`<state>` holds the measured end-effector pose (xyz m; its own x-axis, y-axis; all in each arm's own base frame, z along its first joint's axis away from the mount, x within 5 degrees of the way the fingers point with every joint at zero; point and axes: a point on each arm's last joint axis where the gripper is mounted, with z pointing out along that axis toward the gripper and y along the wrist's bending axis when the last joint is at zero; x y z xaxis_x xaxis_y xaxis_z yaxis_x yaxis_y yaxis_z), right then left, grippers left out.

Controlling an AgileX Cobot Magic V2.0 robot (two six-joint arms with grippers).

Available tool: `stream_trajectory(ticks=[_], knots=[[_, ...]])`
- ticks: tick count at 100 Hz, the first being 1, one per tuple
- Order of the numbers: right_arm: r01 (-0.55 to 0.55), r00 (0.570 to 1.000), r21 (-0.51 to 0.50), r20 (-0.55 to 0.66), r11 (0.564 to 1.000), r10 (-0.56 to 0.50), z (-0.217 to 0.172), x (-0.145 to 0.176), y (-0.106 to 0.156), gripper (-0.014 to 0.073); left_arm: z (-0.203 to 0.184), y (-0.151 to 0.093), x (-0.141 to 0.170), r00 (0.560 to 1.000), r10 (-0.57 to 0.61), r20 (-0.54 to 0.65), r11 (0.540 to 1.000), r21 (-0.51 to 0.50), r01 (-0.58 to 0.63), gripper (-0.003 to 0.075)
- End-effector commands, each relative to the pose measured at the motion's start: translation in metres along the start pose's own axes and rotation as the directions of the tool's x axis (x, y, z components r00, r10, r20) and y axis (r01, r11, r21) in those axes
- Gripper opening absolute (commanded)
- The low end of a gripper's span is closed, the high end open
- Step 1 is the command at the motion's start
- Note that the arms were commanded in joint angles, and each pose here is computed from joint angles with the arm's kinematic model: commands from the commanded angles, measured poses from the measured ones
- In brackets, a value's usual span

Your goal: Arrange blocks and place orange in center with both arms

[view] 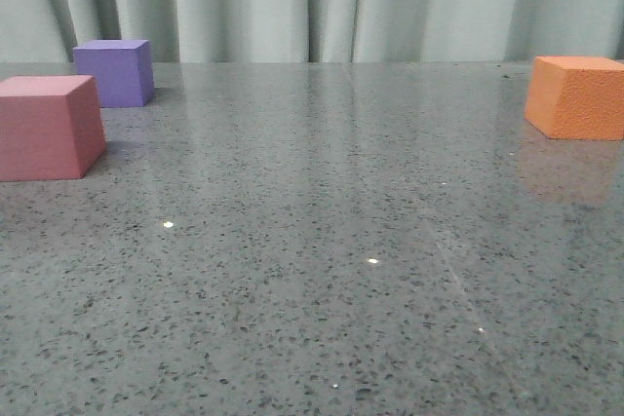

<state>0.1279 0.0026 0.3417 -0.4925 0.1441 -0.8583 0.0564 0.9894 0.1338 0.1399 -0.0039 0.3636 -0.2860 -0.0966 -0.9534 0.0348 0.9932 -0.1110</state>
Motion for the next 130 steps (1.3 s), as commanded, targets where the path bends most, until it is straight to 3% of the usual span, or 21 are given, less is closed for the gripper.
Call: stream_trajectory(ticks=[1, 18, 31, 64, 95, 130], knots=[[-0.004, 0.992, -0.031, 0.125, 1.0, 0.008, -0.007, -0.02, 0.004, 0.0582, -0.004, -0.001, -0.018, 0.994, -0.021, 0.108, 1.0, 0.004, 0.021, 0.0693], [-0.013, 0.997, -0.032, 0.08, 0.999, 0.016, -0.006, -0.038, 0.008, 0.0582, -0.004, -0.001, -0.018, 0.994, -0.028, 0.108, 1.0, 0.007, 0.027, 0.0693], [-0.024, 0.999, -0.024, -0.039, 0.999, 0.023, 0.006, -0.057, 0.012, 0.0582, -0.004, -0.001, -0.018, 0.993, -0.028, 0.113, 1.0, 0.006, 0.027, 0.0693], [-0.042, 0.946, 0.0, -0.321, 0.999, 0.04, 0.077, -0.106, 0.023, 0.0582, -0.004, -0.001, -0.018, 0.993, -0.028, 0.115, 1.0, 0.006, 0.027, 0.0693], [-0.038, 0.902, 0.009, -0.429, 0.999, 0.039, 0.136, -0.135, 0.03, 0.0582, -0.004, -0.001, -0.018, 0.993, -0.028, 0.116, 1.0, 0.006, 0.027, 0.0693], [-0.021, 0.859, -0.008, -0.511, 1.0, 0.014, 0.18, -0.136, 0.045, 0.0582, -0.004, -0.001, -0.019, 0.992, -0.028, 0.123, 1.0, 0.005, 0.027, 0.0693]])
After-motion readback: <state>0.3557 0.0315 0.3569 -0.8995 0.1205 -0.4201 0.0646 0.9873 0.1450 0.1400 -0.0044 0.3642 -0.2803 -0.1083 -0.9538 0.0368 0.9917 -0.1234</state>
